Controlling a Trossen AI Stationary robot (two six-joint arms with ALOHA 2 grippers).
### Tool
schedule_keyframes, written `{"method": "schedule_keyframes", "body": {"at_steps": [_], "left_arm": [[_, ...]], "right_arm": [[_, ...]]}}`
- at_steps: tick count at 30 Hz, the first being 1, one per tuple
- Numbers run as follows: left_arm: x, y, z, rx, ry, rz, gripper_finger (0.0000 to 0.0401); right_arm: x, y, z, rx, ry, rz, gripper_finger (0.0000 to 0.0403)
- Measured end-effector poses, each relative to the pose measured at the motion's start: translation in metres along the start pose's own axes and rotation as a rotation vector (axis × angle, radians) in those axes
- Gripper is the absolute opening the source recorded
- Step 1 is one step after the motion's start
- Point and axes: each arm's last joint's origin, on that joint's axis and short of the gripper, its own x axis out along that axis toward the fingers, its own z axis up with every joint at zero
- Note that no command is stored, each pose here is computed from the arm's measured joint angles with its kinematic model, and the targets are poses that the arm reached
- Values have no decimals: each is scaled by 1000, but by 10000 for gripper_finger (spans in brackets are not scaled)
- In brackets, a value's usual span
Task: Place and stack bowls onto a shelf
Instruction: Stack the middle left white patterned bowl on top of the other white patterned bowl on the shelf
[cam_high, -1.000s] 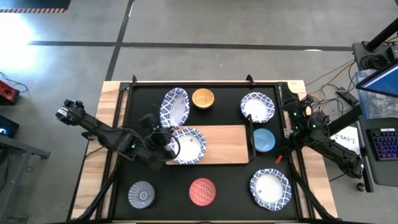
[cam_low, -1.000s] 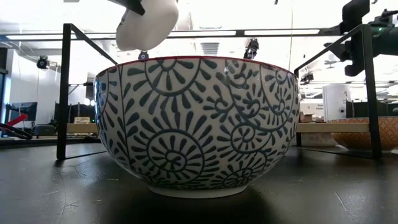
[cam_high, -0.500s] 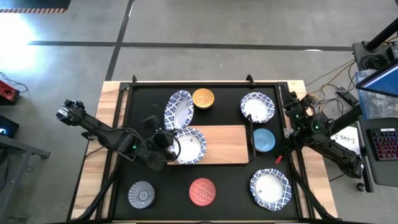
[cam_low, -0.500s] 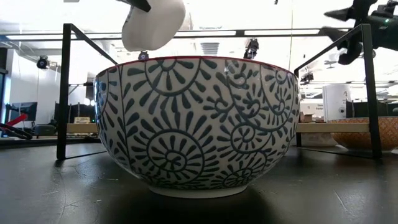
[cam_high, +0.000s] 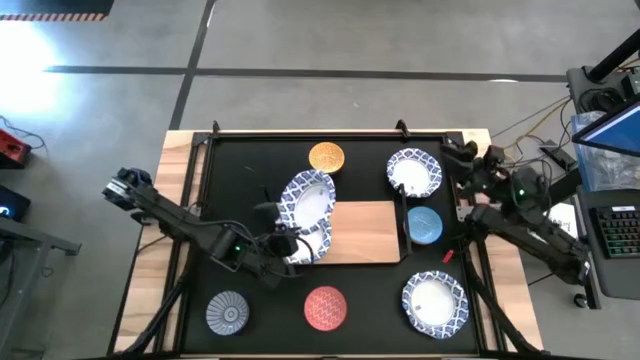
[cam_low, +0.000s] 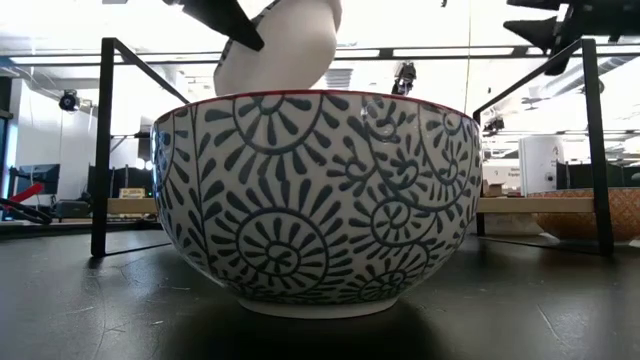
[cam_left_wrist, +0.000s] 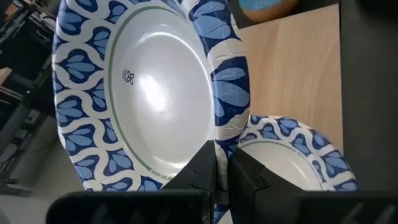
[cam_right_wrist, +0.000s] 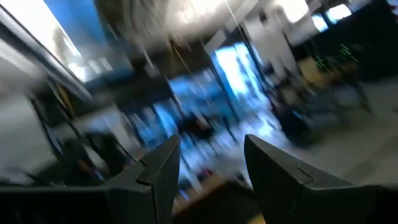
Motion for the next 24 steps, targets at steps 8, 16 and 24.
{"method": "schedule_keyframes", "body": {"at_steps": [8, 16, 24], "left_arm": [[-1, -1, 0, 10, 21, -98, 4], [0, -6, 1, 51, 20, -167, 4], [0, -5, 1, 43, 20, -166, 4]], "right_arm": [[12, 21, 42, -100, 232, -12, 167], [29, 34, 64, -61, 369, 67, 166], [50, 37, 66, -115, 433, 101, 166]]}}
